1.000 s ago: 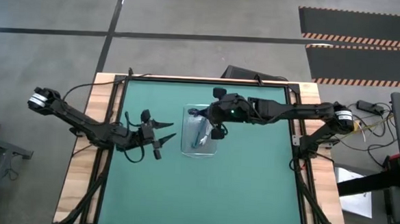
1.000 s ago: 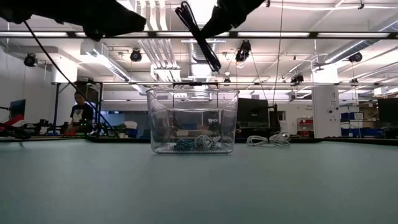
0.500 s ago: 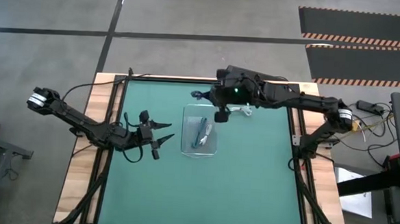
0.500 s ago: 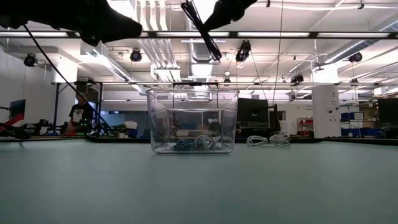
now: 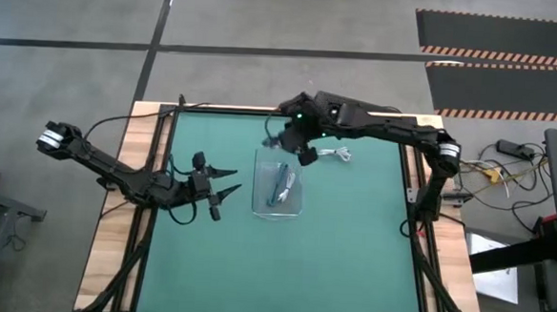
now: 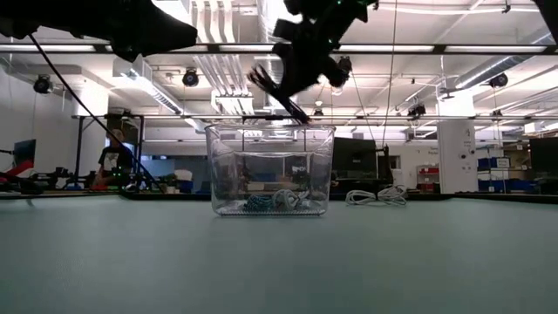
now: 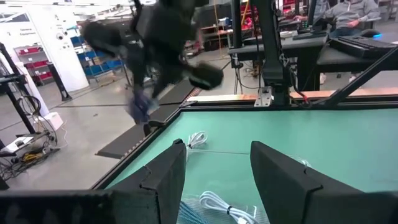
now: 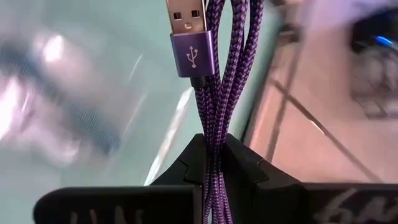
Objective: Pick and place USB-C Cables
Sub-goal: Put the purple charger cable into the transparent bin
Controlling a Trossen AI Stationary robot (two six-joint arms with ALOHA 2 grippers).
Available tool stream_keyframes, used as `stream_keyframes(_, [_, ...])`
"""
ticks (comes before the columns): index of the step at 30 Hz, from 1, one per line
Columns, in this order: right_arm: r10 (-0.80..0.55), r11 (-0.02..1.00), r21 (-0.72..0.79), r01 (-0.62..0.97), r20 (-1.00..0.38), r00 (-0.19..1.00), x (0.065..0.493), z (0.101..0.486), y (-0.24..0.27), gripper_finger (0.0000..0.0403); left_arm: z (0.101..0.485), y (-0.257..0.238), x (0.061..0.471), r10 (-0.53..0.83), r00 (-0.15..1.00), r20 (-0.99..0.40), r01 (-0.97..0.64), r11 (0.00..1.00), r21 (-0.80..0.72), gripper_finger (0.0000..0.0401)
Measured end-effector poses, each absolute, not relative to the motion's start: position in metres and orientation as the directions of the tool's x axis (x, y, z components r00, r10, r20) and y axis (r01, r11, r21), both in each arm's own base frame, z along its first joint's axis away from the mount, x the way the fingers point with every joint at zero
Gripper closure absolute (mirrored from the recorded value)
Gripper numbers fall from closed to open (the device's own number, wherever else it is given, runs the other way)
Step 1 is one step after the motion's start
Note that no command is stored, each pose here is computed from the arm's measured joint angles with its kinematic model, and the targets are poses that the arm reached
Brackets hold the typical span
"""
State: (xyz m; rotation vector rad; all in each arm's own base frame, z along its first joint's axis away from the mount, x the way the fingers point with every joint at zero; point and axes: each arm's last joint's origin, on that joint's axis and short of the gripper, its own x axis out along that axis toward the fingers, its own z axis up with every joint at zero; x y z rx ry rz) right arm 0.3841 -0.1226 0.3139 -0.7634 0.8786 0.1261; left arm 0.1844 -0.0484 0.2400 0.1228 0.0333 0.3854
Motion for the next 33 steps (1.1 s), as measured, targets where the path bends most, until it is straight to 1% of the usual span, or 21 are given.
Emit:
stream_keyframes(4, [-0.158,0.548,-0.523,-0.653,-0.831,0.533,0.386,0.294,-0.112,0.0383,0.24,-0.048,0.185,0.381,0.924,-0.011,-0.377,0.917,0.129,0.0237])
stream_keyframes(7, [-0.134,0.357,-0.506,-0.785,-0.859,0.493,0.387,0.284,-0.102,0.0383,0.24,-0.048,0.184,0.394,0.919,-0.01,-0.39,0.912,0.13,0.0237])
stream_keyframes(10, [-0.122,0.133,-0.485,-0.864,-0.874,0.471,0.388,0.282,-0.092,0.0383,0.24,-0.048,0.184,0.396,0.918,-0.011,-0.391,0.911,0.13,0.0237])
stream_keyframes(11, [-0.118,0.075,-0.483,-0.872,-0.873,0.473,0.388,0.283,-0.089,0.0383,0.24,-0.048,0.184,0.396,0.918,-0.011,-0.391,0.911,0.131,0.0237])
stream_keyframes(12, [-0.114,0.038,-0.484,-0.874,-0.871,0.477,0.388,0.284,-0.086,0.0383,0.24,-0.048,0.184,0.396,0.918,-0.011,-0.391,0.911,0.131,0.0237])
stream_keyframes(21, [-0.05,-0.091,-0.486,-0.869,-0.87,0.491,0.397,0.279,-0.063,0.0383,0.239,-0.048,0.184,0.395,0.919,-0.012,-0.39,0.911,0.132,0.0237])
stream_keyframes(26, [-0.025,-0.113,-0.486,-0.867,-0.871,0.491,0.407,0.267,-0.053,0.0383,0.237,-0.048,0.184,0.395,0.919,-0.016,-0.389,0.911,0.136,0.0237])
stream_keyframes(33, [-0.03,-0.103,-0.449,-0.888,-0.89,0.454,0.417,0.245,-0.057,0.0383,0.235,-0.047,0.183,0.395,0.918,-0.021,-0.389,0.912,0.133,0.0237])
